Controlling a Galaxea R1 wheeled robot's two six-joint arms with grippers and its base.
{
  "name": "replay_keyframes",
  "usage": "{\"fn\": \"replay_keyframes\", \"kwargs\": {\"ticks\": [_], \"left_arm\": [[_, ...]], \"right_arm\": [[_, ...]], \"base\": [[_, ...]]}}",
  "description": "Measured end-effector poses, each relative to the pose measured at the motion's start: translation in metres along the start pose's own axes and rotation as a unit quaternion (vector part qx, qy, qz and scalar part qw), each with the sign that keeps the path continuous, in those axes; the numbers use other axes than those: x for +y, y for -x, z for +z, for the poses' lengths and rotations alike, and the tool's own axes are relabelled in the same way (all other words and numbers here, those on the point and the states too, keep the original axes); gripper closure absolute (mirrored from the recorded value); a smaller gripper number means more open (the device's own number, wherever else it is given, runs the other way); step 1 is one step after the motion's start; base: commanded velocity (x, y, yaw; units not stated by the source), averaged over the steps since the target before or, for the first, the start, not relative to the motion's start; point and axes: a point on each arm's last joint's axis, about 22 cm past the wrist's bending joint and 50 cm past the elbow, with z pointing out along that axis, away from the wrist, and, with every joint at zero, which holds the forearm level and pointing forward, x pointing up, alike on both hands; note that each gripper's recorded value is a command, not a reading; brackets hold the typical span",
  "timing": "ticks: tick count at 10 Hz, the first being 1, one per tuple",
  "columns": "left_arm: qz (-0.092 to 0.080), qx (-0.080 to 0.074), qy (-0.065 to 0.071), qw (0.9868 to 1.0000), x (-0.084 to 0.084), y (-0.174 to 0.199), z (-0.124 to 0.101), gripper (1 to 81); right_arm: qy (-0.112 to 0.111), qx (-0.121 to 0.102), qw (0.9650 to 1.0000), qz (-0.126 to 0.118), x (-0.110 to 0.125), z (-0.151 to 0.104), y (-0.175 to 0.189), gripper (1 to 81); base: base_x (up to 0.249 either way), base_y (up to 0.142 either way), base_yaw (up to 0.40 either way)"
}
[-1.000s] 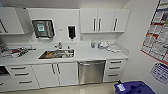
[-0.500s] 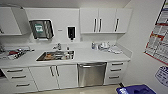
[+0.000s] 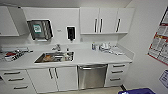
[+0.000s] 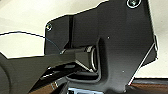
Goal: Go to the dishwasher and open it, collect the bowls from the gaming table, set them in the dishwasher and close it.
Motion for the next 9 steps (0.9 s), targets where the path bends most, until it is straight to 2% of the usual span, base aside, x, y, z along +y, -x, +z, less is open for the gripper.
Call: {"fn": "replay_keyframes", "kwargs": {"ticks": [4,6,9], "left_arm": [[0.000,0.000,0.000,1.0000,-0.001,0.000,0.000,1.0],[0.002,0.006,0.000,1.0000,0.000,-0.010,0.001,1.0],[-0.001,-0.003,-0.001,1.0000,-0.001,0.007,-0.001,1.0]], "right_arm": [[0.009,0.004,0.9999,-0.003,0.009,-0.001,-0.008,1.0],[0.009,0.010,0.9999,-0.005,0.009,-0.001,-0.018,1.0],[0.007,0.001,1.0000,-0.002,0.006,0.000,-0.001,1.0]], "base": [[0.101,0.000,0.000],[0.097,0.000,0.000],[0.093,0.000,0.000]]}}
